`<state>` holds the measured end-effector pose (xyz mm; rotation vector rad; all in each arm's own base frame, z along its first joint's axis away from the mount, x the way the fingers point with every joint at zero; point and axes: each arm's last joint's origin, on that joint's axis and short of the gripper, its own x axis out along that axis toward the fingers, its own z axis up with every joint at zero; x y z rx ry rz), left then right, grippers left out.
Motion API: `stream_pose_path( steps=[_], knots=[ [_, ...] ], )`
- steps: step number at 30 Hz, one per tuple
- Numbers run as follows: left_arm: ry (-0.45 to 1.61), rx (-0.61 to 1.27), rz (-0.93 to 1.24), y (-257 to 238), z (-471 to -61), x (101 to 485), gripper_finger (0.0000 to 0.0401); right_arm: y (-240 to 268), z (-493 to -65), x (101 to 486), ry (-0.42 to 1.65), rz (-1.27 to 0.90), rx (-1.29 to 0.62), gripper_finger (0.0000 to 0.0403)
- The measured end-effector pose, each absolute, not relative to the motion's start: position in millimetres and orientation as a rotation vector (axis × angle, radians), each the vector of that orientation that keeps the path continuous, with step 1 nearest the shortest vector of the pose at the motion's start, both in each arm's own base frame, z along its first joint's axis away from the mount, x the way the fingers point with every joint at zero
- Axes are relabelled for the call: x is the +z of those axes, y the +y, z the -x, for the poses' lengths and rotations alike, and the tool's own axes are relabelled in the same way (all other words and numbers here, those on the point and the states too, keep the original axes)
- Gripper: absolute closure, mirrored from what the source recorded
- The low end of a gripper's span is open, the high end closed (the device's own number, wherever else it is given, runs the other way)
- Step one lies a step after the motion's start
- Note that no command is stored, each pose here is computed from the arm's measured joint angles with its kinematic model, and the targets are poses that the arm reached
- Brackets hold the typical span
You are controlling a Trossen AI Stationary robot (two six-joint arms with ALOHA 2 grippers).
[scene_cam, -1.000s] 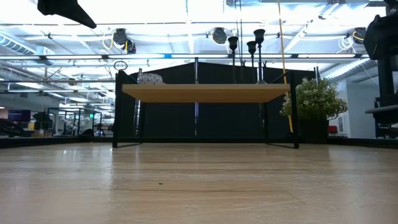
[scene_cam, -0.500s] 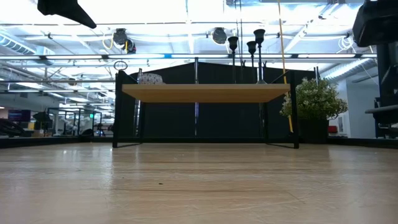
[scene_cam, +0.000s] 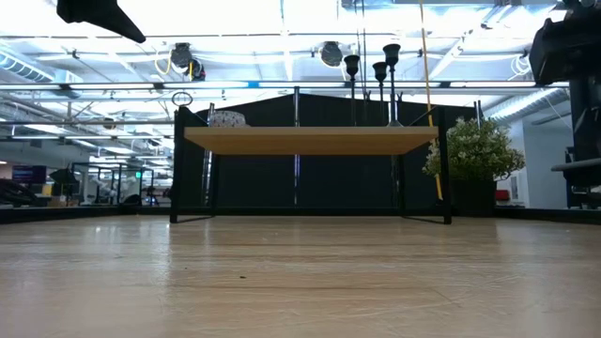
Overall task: Pick & Place candle stick holders
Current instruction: Put the blue patterned scented candle on the shelf
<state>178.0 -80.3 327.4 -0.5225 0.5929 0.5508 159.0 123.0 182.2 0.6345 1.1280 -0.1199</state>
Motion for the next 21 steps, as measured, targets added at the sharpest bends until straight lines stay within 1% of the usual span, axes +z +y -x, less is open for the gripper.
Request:
stream_pose_path(
  steps=[11,21],
  knots=[
    [0.592,0.551,0.520,-80.2,-178.0,327.4,0.0027,126.9,-162.5,167.3,1.206,-0.599,-0.153,0.0012],
    [0.592,0.552,0.520,-80.2,-178.0,327.4,0.0021,129.1,-166.1,155.3,1.244,-0.566,-0.191,0.0012]
  ],
)
